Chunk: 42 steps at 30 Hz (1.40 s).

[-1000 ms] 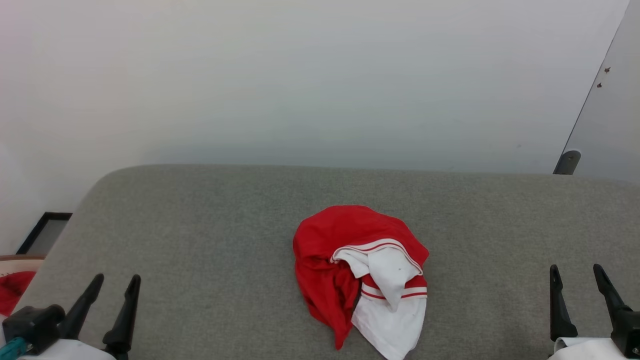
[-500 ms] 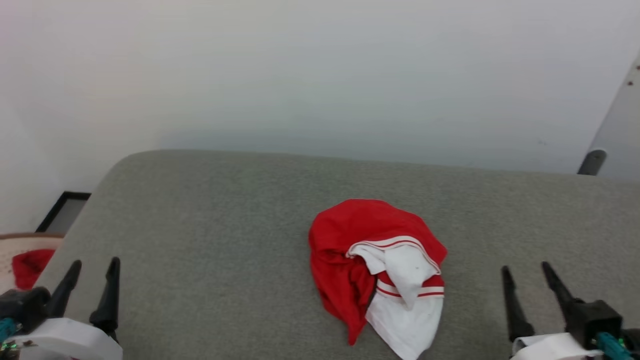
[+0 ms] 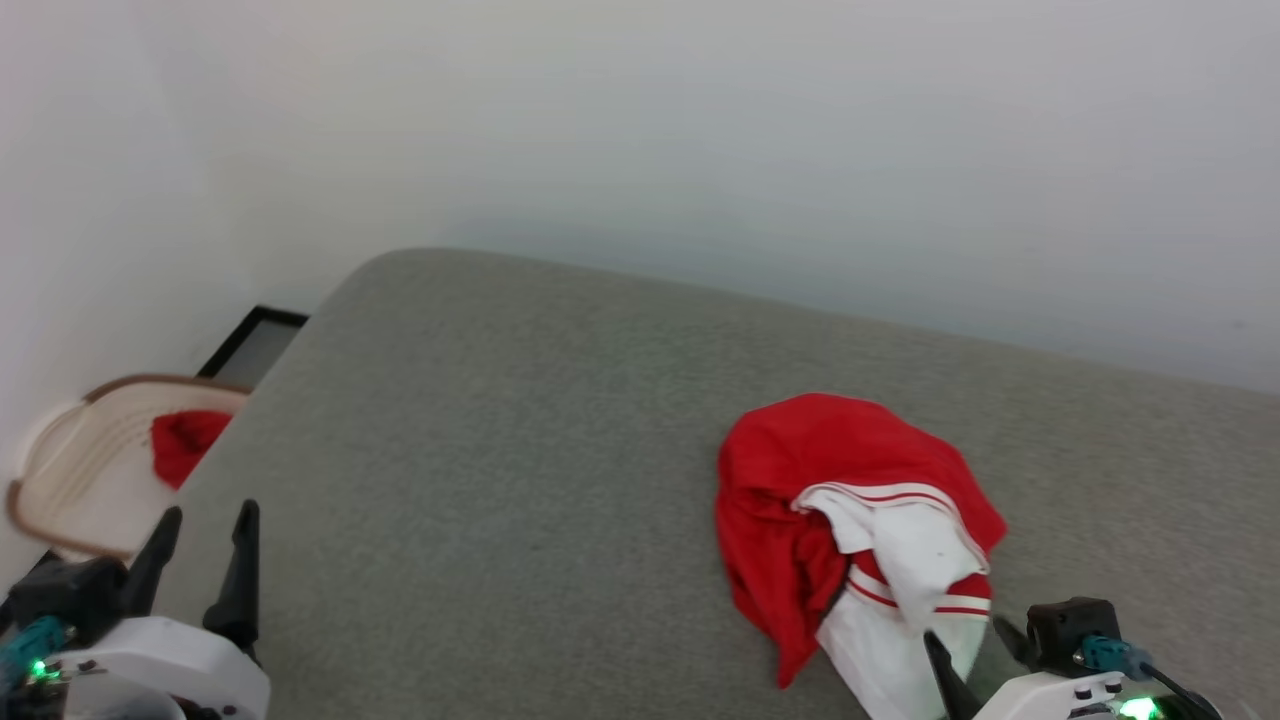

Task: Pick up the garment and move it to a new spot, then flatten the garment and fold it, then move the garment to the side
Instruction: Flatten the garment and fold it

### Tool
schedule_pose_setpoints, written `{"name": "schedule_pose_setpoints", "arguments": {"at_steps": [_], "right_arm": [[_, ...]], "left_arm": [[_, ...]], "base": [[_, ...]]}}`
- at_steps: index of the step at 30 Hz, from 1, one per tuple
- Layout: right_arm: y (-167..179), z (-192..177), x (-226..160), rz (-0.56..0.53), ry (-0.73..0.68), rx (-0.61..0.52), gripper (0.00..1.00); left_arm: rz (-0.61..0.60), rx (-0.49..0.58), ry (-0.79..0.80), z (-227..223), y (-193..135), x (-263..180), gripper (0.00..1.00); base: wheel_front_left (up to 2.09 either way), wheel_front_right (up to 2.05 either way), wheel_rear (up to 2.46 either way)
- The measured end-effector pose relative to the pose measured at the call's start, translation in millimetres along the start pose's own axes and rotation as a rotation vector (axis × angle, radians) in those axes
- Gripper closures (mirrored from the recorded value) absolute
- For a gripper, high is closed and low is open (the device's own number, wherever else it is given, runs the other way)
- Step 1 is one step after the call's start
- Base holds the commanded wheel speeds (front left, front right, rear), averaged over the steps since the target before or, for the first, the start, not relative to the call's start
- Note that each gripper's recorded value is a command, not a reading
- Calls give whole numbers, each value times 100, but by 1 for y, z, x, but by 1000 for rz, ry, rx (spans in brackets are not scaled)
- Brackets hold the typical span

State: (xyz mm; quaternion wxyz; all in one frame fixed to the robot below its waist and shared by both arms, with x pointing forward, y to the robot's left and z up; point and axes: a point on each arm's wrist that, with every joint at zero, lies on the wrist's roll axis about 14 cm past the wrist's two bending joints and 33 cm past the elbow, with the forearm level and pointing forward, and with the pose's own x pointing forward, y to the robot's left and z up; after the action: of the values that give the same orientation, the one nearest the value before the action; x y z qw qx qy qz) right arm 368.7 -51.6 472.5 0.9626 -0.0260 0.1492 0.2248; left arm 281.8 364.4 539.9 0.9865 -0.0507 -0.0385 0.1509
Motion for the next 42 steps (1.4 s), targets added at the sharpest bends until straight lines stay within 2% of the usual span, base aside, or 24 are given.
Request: {"name": "schedule_pose_setpoints", "arguments": {"at_steps": [12, 20, 21, 22, 33, 42], "right_arm": [[5, -63, 16, 43, 372, -13, 0], [10, -79, 32, 71, 450, -8, 0], [12, -80, 33, 76, 458, -10, 57], [13, -82, 34, 81, 466, -16, 100], [12, -75, 31, 88, 473, -55, 100], [-29, -49, 12, -3, 430, -107, 100]], "left_arm": [[84, -17, 21, -11, 14, -3, 0], [129, -6, 54, -24, 21, -1, 0], [134, -4, 59, -26, 22, -1, 0], [135, -3, 62, -27, 23, -1, 0], [147, -9, 41, -26, 26, -5, 0], [90, -14, 7, -22, 11, -11, 0]], "base": [[0, 0, 0], [0, 0, 0], [0, 0, 0], [0, 0, 0], [0, 0, 0], [0, 0, 0]]}}
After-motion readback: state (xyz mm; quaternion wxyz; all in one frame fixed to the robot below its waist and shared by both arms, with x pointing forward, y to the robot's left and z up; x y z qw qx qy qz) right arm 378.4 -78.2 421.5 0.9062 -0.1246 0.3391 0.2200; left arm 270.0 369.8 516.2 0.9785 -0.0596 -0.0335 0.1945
